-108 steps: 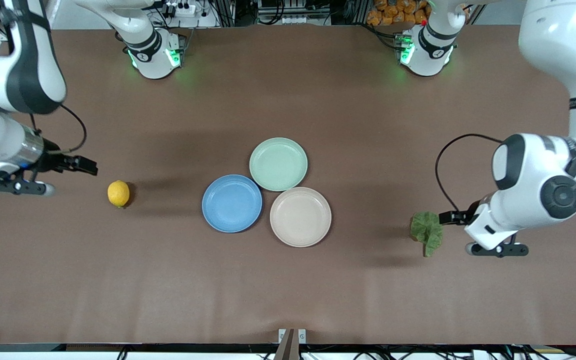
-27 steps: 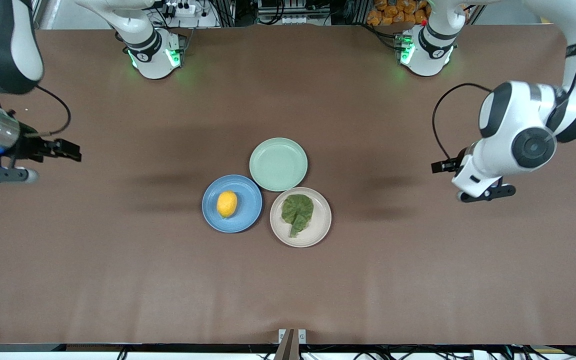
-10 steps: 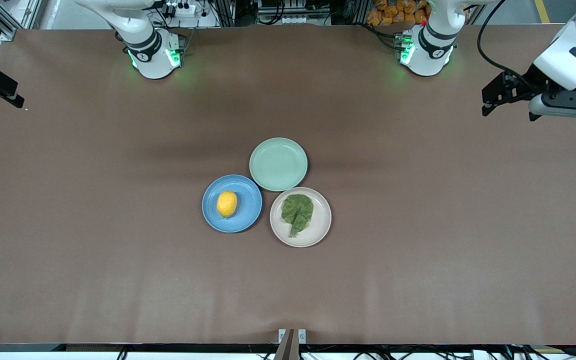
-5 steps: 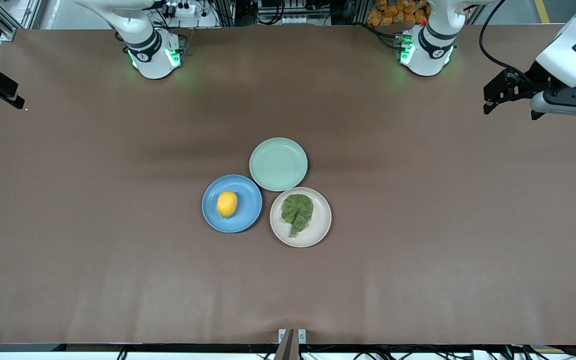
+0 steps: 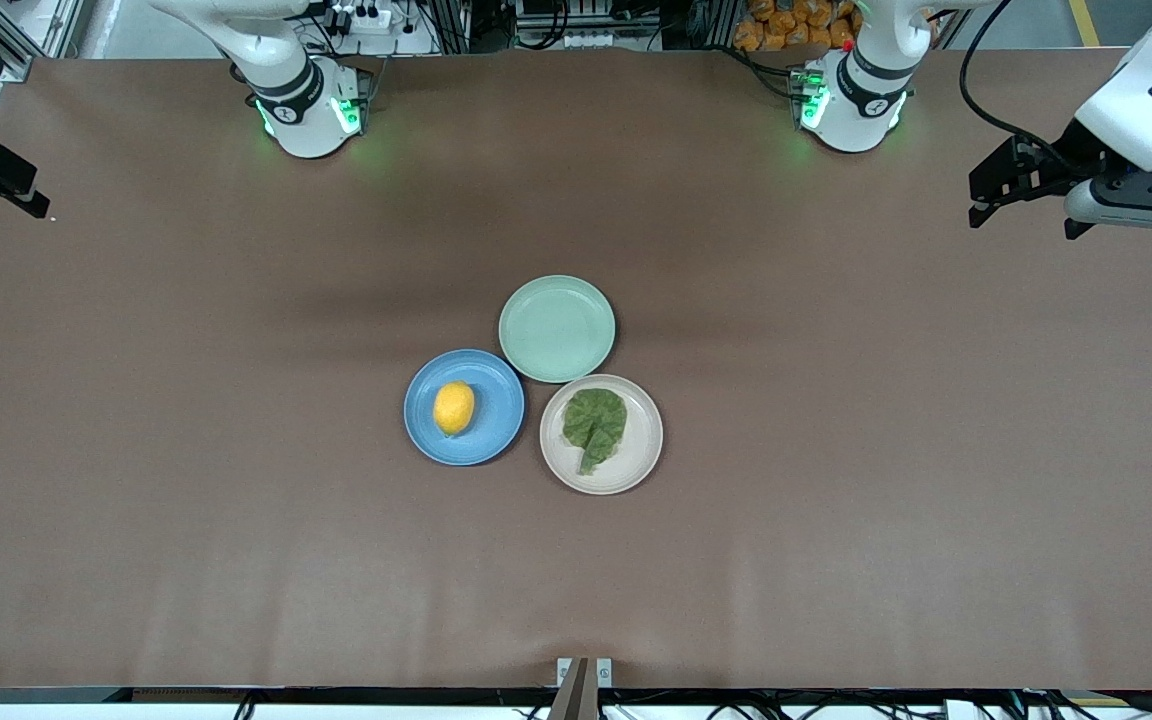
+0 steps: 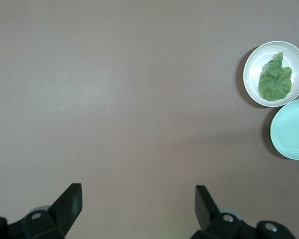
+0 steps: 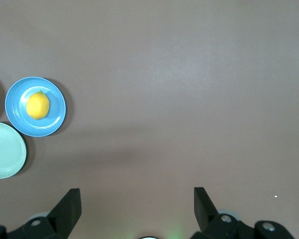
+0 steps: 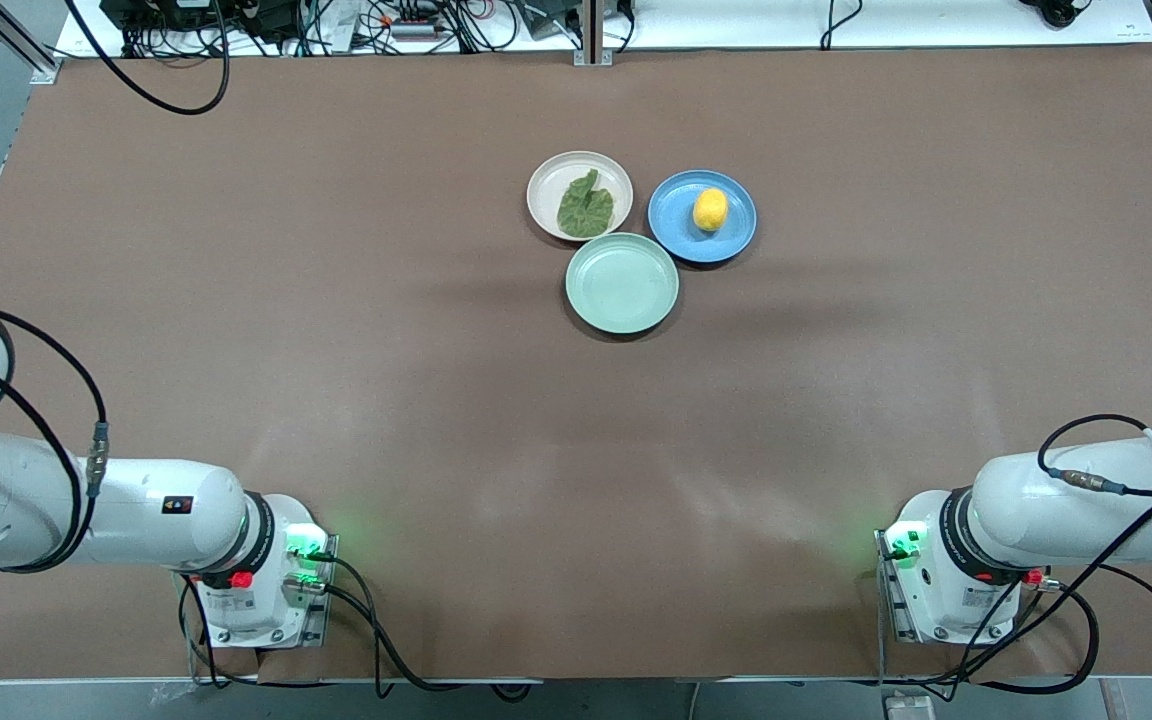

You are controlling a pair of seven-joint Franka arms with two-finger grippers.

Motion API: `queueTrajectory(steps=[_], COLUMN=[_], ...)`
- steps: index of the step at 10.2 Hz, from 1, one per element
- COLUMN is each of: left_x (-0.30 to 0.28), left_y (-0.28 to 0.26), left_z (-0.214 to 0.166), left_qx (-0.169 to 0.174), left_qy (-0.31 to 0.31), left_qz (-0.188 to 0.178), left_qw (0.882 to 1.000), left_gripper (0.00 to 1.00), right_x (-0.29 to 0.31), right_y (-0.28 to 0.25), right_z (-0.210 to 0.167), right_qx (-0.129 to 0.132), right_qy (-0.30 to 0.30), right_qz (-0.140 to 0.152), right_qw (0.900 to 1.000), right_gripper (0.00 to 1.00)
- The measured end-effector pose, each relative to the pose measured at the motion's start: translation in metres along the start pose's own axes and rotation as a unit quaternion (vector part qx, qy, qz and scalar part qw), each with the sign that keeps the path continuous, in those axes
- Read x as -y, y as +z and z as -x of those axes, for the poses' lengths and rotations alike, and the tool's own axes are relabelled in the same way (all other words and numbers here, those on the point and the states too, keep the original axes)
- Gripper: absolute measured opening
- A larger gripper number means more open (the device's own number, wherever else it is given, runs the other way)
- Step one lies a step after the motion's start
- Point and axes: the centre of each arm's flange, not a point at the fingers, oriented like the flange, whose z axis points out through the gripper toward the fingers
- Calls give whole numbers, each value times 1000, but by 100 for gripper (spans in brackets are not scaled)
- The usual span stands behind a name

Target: Place lemon and lettuce in plates

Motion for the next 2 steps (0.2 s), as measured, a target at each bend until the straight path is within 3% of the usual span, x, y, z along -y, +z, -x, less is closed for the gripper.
queueTrajectory(steps=[2], left_x=[0], left_y=[0], left_z=[0], left_qx=[0], left_qy=[0], left_qz=[0], left_qw=[1000], left_gripper=[100], right_x=[1], right_y=[0], right_z=[0], right_qx=[0], right_qy=[-1], right_qz=[0], right_qw=[1000], right_gripper=[100])
